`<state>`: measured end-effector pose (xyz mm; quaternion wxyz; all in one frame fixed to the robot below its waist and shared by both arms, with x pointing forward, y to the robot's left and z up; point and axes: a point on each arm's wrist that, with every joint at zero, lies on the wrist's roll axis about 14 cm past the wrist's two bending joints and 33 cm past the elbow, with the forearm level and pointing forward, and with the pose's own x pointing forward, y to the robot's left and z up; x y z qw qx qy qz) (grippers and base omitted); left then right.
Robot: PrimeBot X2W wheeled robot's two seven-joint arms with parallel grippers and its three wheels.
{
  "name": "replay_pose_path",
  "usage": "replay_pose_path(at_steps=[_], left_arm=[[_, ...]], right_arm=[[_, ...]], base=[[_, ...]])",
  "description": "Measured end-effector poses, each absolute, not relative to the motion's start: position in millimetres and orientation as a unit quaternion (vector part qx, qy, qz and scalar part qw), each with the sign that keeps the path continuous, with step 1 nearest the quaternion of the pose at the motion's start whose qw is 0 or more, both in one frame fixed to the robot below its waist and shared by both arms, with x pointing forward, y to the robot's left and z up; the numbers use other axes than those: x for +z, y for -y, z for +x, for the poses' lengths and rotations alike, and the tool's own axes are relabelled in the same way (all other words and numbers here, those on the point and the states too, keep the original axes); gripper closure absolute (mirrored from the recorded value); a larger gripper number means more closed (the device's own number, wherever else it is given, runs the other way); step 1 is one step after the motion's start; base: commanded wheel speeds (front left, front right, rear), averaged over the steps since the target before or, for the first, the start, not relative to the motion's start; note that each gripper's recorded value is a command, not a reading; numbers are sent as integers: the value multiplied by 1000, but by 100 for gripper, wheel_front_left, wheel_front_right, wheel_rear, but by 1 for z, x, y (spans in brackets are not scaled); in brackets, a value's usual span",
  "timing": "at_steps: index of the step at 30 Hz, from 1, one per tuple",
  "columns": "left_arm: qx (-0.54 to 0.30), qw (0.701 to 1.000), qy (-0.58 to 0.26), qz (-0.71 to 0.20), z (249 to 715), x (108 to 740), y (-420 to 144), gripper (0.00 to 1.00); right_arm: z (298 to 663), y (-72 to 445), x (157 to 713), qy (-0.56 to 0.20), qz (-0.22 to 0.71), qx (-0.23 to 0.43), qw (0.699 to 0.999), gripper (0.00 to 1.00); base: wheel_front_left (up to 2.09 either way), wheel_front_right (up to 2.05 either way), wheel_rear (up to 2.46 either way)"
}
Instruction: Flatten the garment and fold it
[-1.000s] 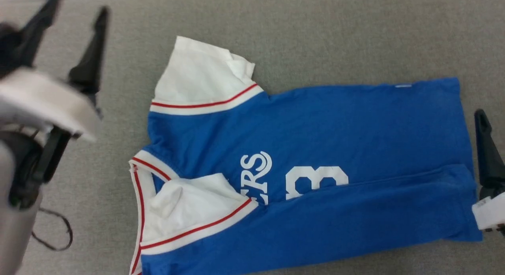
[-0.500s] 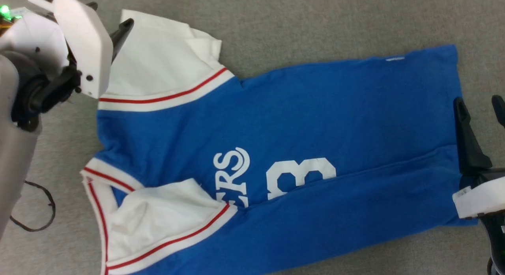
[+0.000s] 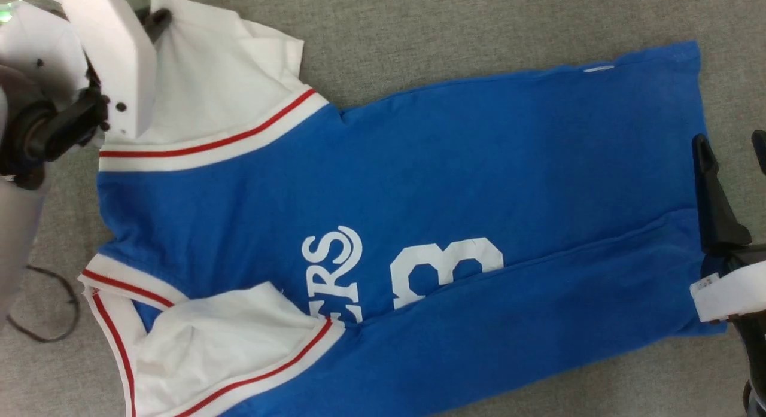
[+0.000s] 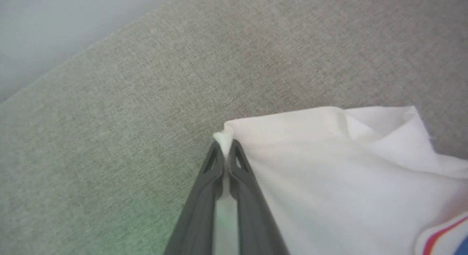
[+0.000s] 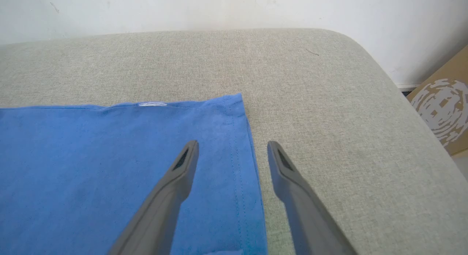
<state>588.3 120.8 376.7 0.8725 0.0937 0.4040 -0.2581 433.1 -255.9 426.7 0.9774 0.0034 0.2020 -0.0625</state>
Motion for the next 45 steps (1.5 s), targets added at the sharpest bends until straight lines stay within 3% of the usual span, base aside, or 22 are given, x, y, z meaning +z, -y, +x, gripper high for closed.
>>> replay_pose_path(at_steps=[5, 12, 15, 22, 29, 30, 31, 32, 45], left_arm=[[-257, 882, -388, 77, 585, 383, -119, 100], [-248, 889, -379, 61, 572, 395, -126, 100], [-243, 893, -375, 59, 570, 401, -130, 100], [-238, 893, -379, 53, 565, 396, -134, 100], [-230, 891, -387, 48, 561, 389, -141, 100], [-229, 892, -388, 48, 561, 389, -142, 100], [-228, 892, -388, 48, 561, 389, -144, 100], [-226, 892, -389, 48, 561, 389, -145, 100], [-235, 942, -239, -2, 568, 460, -139, 100]], right_arm=[[447, 253, 445, -180, -2, -48, 982, 0], [502, 249, 503, -128, -44, 1, 991, 0], [516, 257, 488, -188, -38, -1, 981, 0], [507, 278, 406, -385, -3, -31, 923, 0], [504, 263, 374, -446, 4, -11, 895, 0], [504, 261, 372, -451, 3, -8, 892, 16], [504, 261, 370, -457, 2, -6, 889, 74], [505, 260, 370, -460, 0, -5, 888, 100], [510, 248, 399, -397, 15, 14, 918, 100]], base=[[0, 0, 0], [0, 0, 0], [0, 0, 0], [0, 0, 0], [0, 0, 0], [0, 0, 0], [0, 0, 0], [0, 0, 0], [0, 0, 0]])
